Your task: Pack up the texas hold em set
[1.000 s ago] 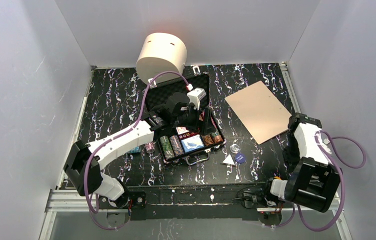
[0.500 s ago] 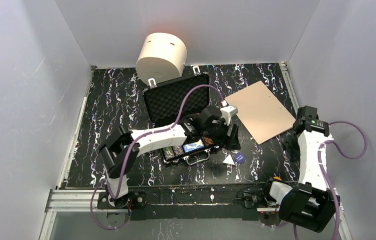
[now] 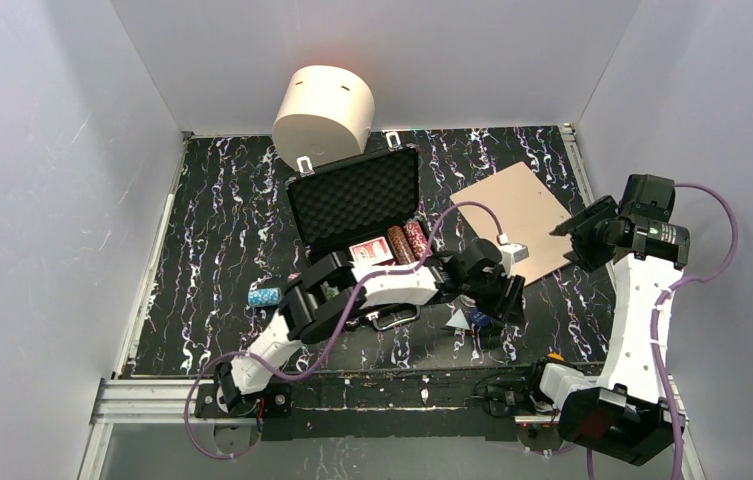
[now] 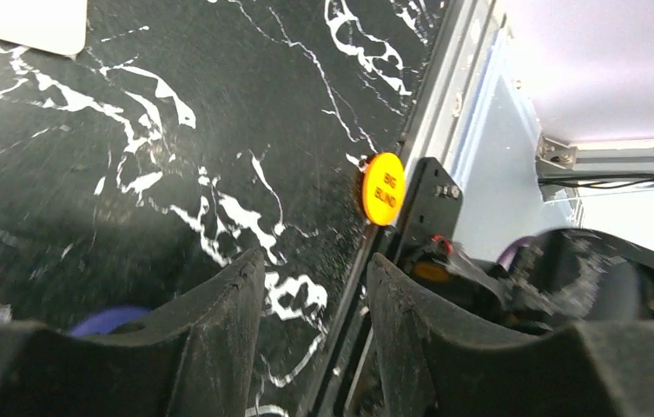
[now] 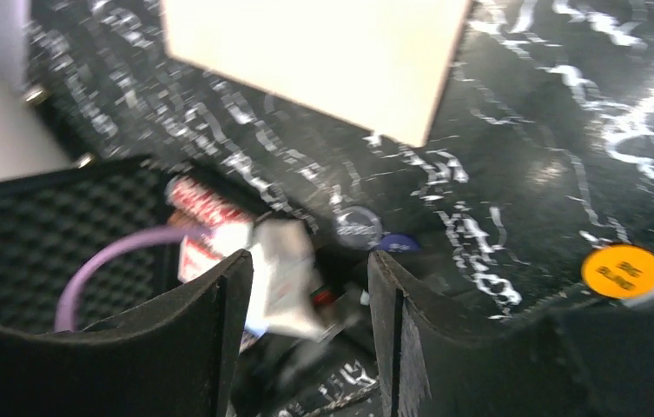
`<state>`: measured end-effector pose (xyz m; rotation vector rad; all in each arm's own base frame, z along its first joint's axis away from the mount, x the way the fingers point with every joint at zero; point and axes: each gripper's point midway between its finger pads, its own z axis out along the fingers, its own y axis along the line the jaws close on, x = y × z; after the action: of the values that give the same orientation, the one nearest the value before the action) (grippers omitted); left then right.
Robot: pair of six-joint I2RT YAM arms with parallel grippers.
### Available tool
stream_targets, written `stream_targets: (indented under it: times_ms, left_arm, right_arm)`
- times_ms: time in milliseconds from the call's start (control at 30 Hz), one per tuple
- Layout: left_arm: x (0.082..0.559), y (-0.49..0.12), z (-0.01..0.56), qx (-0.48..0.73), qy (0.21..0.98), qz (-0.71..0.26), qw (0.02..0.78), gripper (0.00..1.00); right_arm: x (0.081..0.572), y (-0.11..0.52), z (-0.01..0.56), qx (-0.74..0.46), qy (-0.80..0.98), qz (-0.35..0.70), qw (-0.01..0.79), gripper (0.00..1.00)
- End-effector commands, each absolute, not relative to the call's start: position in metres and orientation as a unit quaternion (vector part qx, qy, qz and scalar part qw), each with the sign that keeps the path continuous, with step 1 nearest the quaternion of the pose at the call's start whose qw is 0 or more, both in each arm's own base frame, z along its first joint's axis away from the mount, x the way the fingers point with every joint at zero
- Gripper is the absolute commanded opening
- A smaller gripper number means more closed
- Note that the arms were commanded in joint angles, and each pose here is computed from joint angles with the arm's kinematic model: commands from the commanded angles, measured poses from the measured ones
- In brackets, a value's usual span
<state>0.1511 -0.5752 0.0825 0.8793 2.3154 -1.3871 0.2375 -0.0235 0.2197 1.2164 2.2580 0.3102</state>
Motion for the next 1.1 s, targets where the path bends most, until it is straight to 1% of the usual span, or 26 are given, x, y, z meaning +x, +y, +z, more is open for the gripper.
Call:
stream_targets:
  times_ms: [0, 67, 133, 167, 233, 300, 400, 467, 600, 733, 933, 1067]
  left_arm:
    - [0.132, -0.595, 0.079, 0.325, 0.795, -0.503, 0.098, 0.44]
    - [0.129, -0.601, 0.071, 0.328, 0.796, -0.500, 0.092, 0.44]
    - [0.130, -0.604, 0.064, 0.328, 0.798, -0.497, 0.092, 0.50]
    - [0.131, -0.605, 0.060, 0.328, 0.800, -0.495, 0.091, 0.52]
    - [0.129, -0.608, 0.056, 0.330, 0.798, -0.496, 0.087, 0.52]
    - [0.128, -0.611, 0.053, 0.337, 0.794, -0.498, 0.084, 0.50]
    - [0.127, -0.618, 0.058, 0.343, 0.785, -0.509, 0.081, 0.37]
    - [0.117, -0.623, 0.063, 0.349, 0.771, -0.529, 0.057, 0.29]
    - [0.094, -0.627, 0.070, 0.362, 0.749, -0.554, 0.020, 0.19]
    - [0.078, -0.625, 0.072, 0.363, 0.737, -0.570, -0.005, 0.14]
    - [0.069, -0.629, 0.080, 0.365, 0.723, -0.587, -0.010, 0.08]
    - [0.056, -0.633, 0.080, 0.374, 0.712, -0.594, -0.027, 0.03]
  right_arm:
    - [0.259, 0.019, 0.272, 0.361, 0.840, 0.249, 0.319, 0.59]
    - [0.259, 0.031, 0.279, 0.344, 0.838, 0.282, 0.314, 0.60]
    - [0.259, 0.040, 0.282, 0.330, 0.836, 0.305, 0.315, 0.60]
    - [0.258, 0.042, 0.281, 0.327, 0.837, 0.309, 0.312, 0.60]
    - [0.256, 0.049, 0.282, 0.316, 0.837, 0.323, 0.308, 0.60]
    - [0.255, 0.052, 0.282, 0.311, 0.837, 0.329, 0.306, 0.60]
    - [0.251, 0.054, 0.283, 0.306, 0.837, 0.332, 0.309, 0.59]
    - [0.249, 0.055, 0.284, 0.305, 0.836, 0.334, 0.310, 0.59]
    - [0.246, 0.058, 0.285, 0.305, 0.834, 0.337, 0.313, 0.59]
    - [0.242, 0.061, 0.286, 0.304, 0.832, 0.346, 0.308, 0.59]
    - [0.238, 0.066, 0.293, 0.295, 0.831, 0.359, 0.306, 0.59]
    - [0.235, 0.070, 0.301, 0.289, 0.830, 0.369, 0.302, 0.59]
